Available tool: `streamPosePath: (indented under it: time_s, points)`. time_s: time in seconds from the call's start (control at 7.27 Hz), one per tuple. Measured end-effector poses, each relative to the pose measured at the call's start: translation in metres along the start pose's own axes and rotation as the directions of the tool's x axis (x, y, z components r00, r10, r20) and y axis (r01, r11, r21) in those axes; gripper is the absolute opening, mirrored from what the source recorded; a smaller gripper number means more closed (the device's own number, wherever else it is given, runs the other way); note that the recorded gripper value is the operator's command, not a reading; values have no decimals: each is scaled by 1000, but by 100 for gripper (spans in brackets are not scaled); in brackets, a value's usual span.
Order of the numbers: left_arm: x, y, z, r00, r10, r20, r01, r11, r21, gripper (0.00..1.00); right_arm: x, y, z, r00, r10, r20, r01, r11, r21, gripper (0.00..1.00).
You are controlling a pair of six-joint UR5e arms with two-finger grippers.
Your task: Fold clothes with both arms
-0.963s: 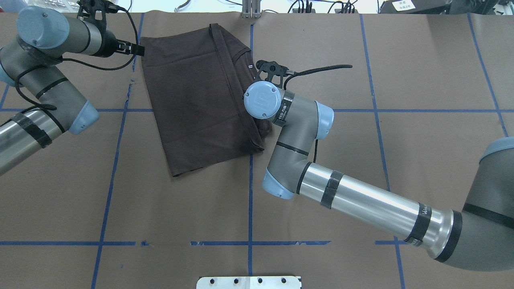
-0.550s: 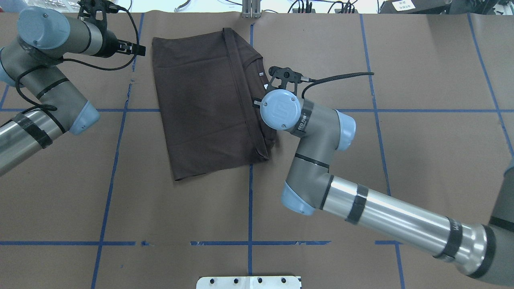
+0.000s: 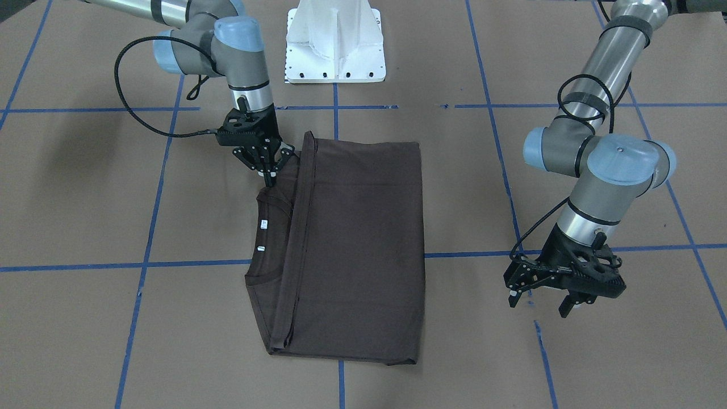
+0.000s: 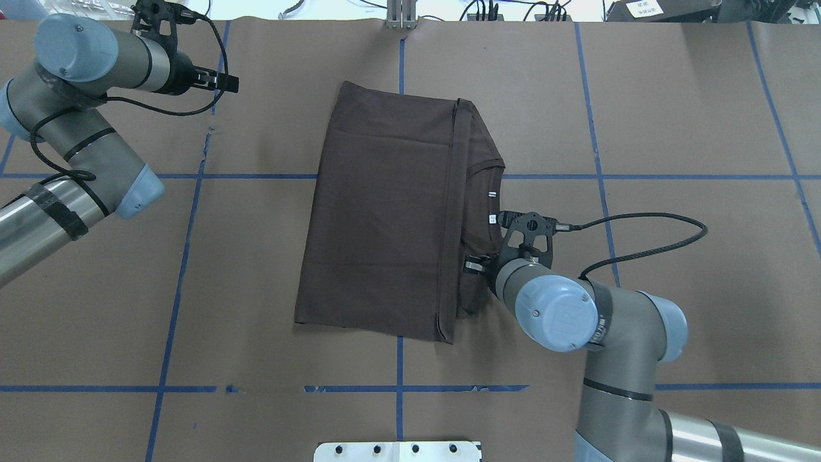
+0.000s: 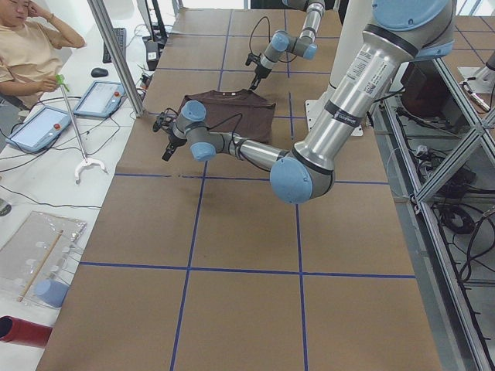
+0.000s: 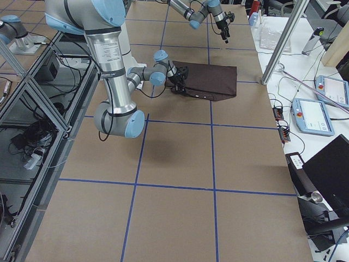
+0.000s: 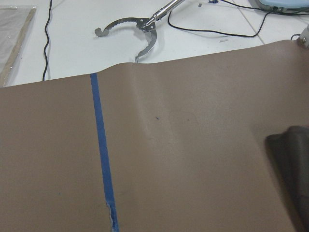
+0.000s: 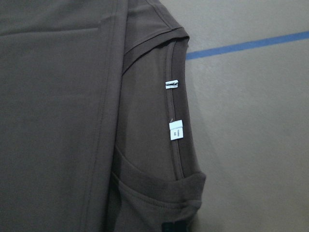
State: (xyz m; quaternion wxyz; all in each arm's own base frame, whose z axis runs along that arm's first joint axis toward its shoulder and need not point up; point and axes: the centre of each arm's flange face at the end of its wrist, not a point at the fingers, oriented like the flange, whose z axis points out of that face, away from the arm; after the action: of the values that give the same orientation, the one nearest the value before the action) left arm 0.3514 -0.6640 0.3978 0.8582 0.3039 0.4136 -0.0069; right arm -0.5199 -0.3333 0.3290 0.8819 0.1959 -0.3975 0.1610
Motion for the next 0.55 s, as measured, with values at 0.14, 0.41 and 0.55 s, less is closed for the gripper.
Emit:
streamPosePath:
  time_s: [0.14, 0.41, 0.55]
  points:
    - [3, 2, 0, 1000, -4, -4, 4, 1000, -2, 100, 21, 9, -1, 1000, -15, -16, 15, 1000, -4, 0]
    - [7, 4, 1, 1000, -11, -8, 11, 1000, -5, 100, 30, 14, -2, 999, -29, -24, 29, 1000, -10, 100]
    - [7, 4, 1, 1000, -11, -9, 11, 1000, -5, 100, 28, 13, -4, 999, -33, -20, 33, 999, -9, 100]
